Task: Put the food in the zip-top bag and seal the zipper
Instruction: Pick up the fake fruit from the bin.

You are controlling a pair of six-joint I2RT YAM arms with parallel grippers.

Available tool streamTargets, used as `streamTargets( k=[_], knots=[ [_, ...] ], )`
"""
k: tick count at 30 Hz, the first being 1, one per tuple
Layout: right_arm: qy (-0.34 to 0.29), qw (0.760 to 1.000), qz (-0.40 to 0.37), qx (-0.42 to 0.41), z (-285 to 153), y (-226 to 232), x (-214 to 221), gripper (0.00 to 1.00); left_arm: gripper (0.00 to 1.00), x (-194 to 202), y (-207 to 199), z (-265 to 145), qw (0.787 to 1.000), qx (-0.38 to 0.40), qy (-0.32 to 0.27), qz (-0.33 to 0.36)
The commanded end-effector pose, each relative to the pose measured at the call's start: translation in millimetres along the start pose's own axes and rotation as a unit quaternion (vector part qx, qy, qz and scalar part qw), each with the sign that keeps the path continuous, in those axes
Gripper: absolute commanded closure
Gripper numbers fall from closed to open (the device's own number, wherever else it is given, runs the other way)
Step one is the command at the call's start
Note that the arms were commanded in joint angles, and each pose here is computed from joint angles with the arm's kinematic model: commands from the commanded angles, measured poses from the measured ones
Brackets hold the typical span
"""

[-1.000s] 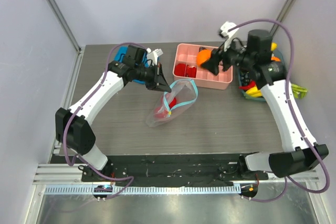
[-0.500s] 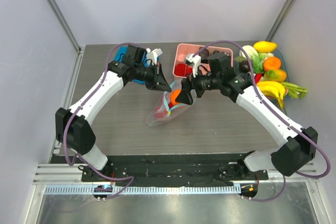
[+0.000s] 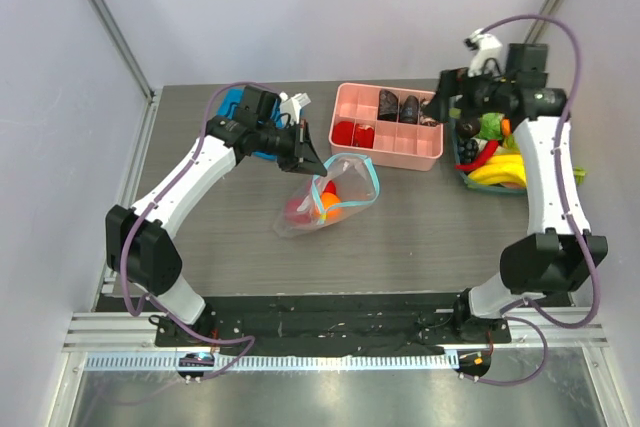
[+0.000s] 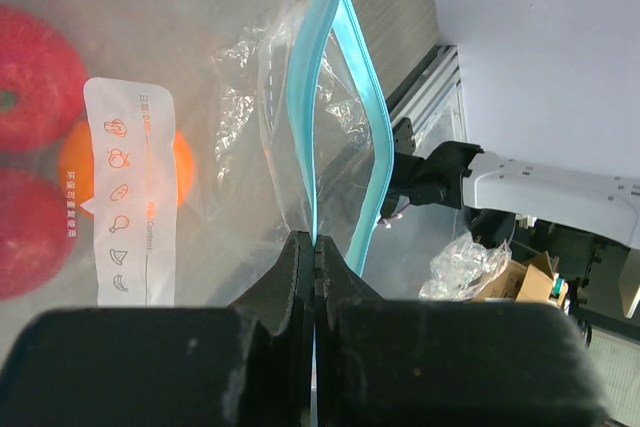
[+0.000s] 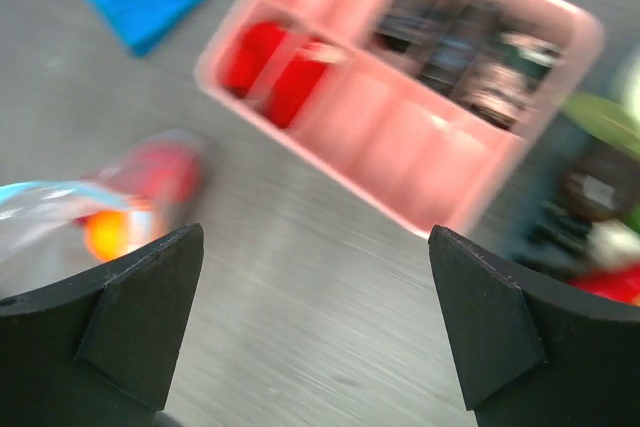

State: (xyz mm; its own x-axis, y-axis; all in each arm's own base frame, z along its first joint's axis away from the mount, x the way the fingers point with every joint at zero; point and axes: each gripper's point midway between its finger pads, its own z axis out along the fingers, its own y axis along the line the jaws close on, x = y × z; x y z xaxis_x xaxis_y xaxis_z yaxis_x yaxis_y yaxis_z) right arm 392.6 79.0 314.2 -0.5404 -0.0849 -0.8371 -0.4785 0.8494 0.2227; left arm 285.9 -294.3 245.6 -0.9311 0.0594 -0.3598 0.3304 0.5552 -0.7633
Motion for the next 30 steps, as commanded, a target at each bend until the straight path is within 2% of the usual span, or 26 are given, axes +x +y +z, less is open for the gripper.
streamTargets(
  k=[1,2,6,9,15,21,25,30],
  knots=[
    [0.020,0.993,0.021,0.112,-51.5,-78.3,1.7,0.00,1.00,-11.4,-20.6,-14.4,0.999,0.015,-0.028,0.041],
    [0.020,0.988,0.040,0.146,-69.9,-104.6,6.2,0.00,1.00,-11.6,-20.7,-14.6,0.999,0.014,-0.029,0.040],
    [0.052,0.972,0.062,0.222,-112.5,-156.7,28.2,0.01,1.00,-13.6,-20.9,-15.4,0.998,0.012,-0.035,0.041],
    [0.092,0.957,0.059,0.269,-127.1,-182.8,48.2,0.00,1.00,-15.3,-18.1,-14.2,0.998,0.006,-0.039,0.042],
    [0.176,0.942,0.063,0.279,-116.4,-211.4,88.9,0.00,1.00,-16.2,-12.5,-16.3,0.998,-0.014,-0.034,0.059],
    [0.236,0.925,0.039,0.294,-99.4,-233.0,111.4,0.01,1.00,-16.9,-13.6,-12.8,0.998,-0.004,-0.029,0.061],
    [0.244,0.917,-0.011,0.315,-83.4,-236.5,104.3,0.01,1.00,-17.0,-14.0,-11.5,0.997,0.002,-0.030,0.065],
    [0.275,0.880,-0.141,0.362,-62.6,-239.6,96.9,0.00,1.00,-10.3,-7.6,-7.7,0.998,0.001,-0.018,0.060]
  ],
)
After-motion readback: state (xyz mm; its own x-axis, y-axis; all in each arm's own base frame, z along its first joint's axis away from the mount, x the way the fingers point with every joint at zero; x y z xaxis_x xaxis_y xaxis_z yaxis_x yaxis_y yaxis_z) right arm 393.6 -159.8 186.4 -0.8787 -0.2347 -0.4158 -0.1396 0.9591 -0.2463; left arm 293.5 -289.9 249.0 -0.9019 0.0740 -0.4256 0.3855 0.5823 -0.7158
